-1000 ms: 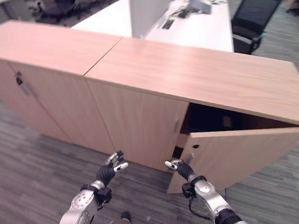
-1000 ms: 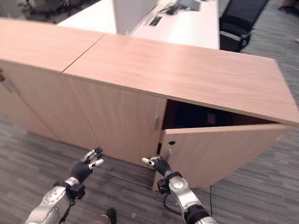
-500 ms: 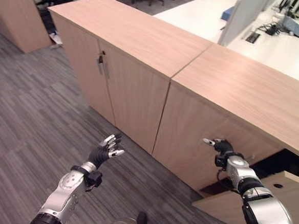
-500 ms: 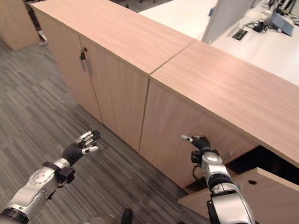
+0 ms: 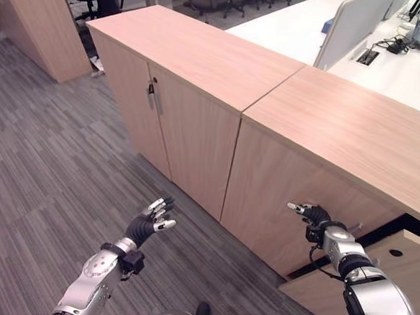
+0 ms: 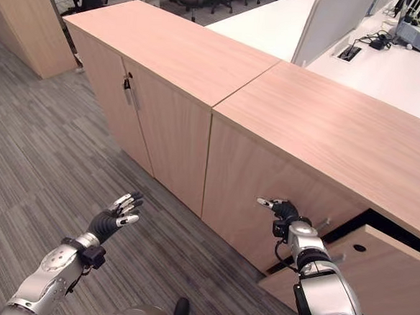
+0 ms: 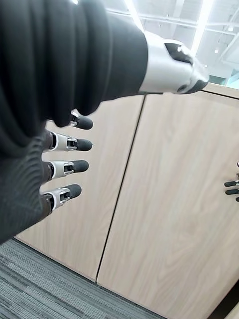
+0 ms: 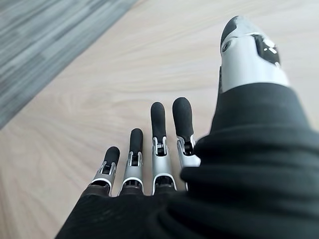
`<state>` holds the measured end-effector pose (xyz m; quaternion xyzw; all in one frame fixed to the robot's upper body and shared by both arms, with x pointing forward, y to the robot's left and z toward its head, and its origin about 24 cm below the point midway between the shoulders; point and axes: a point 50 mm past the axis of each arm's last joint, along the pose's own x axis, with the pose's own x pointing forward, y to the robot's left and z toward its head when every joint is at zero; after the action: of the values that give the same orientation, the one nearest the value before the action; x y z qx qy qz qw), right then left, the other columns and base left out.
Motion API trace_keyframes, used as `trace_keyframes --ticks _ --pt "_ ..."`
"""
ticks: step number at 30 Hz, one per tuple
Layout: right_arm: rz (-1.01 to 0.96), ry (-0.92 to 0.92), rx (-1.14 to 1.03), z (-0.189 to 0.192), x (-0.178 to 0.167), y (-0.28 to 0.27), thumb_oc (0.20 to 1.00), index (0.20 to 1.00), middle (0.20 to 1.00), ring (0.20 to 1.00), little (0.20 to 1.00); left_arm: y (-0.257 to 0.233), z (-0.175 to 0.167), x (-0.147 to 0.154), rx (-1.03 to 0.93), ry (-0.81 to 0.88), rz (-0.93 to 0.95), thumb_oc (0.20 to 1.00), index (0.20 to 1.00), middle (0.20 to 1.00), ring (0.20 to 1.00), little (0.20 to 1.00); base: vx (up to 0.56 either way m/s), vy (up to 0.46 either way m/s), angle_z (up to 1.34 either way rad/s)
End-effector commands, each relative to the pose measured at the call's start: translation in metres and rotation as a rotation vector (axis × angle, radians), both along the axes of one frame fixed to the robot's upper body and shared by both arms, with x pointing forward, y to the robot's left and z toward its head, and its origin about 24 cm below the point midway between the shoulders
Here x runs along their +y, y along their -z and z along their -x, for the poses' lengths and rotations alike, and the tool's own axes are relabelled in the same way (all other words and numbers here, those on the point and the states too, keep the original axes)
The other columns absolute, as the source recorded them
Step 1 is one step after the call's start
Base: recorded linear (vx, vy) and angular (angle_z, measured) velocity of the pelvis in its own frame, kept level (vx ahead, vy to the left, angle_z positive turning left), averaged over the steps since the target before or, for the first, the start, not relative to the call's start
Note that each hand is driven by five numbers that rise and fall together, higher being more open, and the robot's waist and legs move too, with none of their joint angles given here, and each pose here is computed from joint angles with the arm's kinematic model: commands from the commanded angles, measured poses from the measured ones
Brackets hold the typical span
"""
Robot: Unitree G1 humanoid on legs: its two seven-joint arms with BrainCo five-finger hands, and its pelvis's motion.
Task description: Put the empty folder in the office cabinet
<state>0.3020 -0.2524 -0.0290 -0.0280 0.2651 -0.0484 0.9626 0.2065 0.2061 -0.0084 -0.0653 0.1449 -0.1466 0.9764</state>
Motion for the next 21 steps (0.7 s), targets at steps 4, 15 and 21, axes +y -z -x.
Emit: trace_keyframes --ticks 4,15,21 --pt "-0.082 -0.05 -0.217 0.012 0.019 -0.013 1.0 1.0 1.0 1.0 1.0 -0.006 -0.006 -0.006 -0.071 -0.1 0.12 1.0 1.0 1.0 1.0 1.0 0.01 -0.027 -0.18" --pt "-0.089 -0.115 0.253 0.136 0.04 0.091 1.0 1.0 1.0 1.0 1.0 0.009 0.001 -0.007 -0.017 -0.122 0.098 1.0 1.0 1.0 1.0 1.0 0.0 0.006 -0.19" --pt "-0.056 -0.087 0.343 0.156 0.032 0.103 1.0 1.0 1.0 1.0 1.0 0.019 0.005 -0.004 0.023 -0.121 0.03 1.0 1.0 1.0 1.0 1.0 -0.01 0.015 -0.22"
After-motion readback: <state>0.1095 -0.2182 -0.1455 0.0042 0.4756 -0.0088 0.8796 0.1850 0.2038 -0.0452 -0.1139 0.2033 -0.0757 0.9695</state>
